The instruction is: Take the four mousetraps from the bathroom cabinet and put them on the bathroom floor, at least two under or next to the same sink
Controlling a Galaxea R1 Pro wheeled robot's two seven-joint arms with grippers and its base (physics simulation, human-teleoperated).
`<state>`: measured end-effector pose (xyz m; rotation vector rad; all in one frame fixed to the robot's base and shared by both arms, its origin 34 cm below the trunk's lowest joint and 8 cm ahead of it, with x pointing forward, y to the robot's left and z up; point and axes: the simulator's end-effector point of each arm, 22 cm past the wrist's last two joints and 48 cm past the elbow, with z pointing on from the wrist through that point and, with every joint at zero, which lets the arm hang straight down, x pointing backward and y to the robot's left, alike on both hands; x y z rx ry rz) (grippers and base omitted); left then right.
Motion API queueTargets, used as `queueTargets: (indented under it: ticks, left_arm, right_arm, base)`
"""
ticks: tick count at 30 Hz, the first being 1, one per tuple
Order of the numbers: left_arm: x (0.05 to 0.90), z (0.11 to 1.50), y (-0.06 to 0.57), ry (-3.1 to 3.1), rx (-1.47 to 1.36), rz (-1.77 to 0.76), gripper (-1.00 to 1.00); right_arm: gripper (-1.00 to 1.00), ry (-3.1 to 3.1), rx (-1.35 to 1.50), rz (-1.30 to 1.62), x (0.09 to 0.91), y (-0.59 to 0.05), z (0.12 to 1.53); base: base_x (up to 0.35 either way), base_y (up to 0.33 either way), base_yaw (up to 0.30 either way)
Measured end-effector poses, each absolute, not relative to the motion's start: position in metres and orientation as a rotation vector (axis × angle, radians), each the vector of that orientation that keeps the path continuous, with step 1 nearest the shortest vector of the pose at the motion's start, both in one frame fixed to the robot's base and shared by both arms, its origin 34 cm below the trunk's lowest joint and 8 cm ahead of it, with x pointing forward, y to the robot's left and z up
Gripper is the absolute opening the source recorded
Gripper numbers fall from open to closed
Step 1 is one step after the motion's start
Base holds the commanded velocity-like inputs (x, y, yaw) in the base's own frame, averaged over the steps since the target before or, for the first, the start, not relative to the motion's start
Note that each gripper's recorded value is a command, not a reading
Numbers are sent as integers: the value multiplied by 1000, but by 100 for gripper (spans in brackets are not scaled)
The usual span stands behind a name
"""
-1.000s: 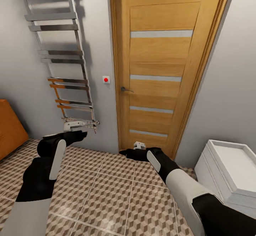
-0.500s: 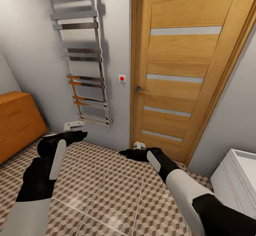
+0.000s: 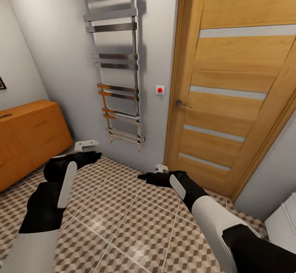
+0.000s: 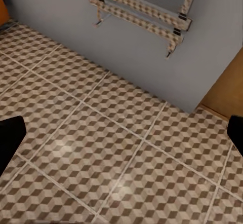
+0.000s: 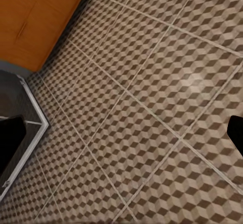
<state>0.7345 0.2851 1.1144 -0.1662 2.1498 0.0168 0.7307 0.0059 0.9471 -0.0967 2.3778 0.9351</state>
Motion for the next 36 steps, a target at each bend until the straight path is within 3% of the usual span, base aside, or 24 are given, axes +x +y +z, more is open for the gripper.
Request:
queueTargets:
  ticks: [19, 36]
  left_arm:
    - [736, 1106, 282, 2164, -156, 18, 100]
    - [737, 1099, 282, 2176, -156, 17, 100]
  right_arm:
    - [100, 2392, -94, 936, 730, 6, 938]
    - [100, 2403, -93, 937, 728, 6, 931]
  base:
    - [16, 1, 264]
    - [110, 80, 265]
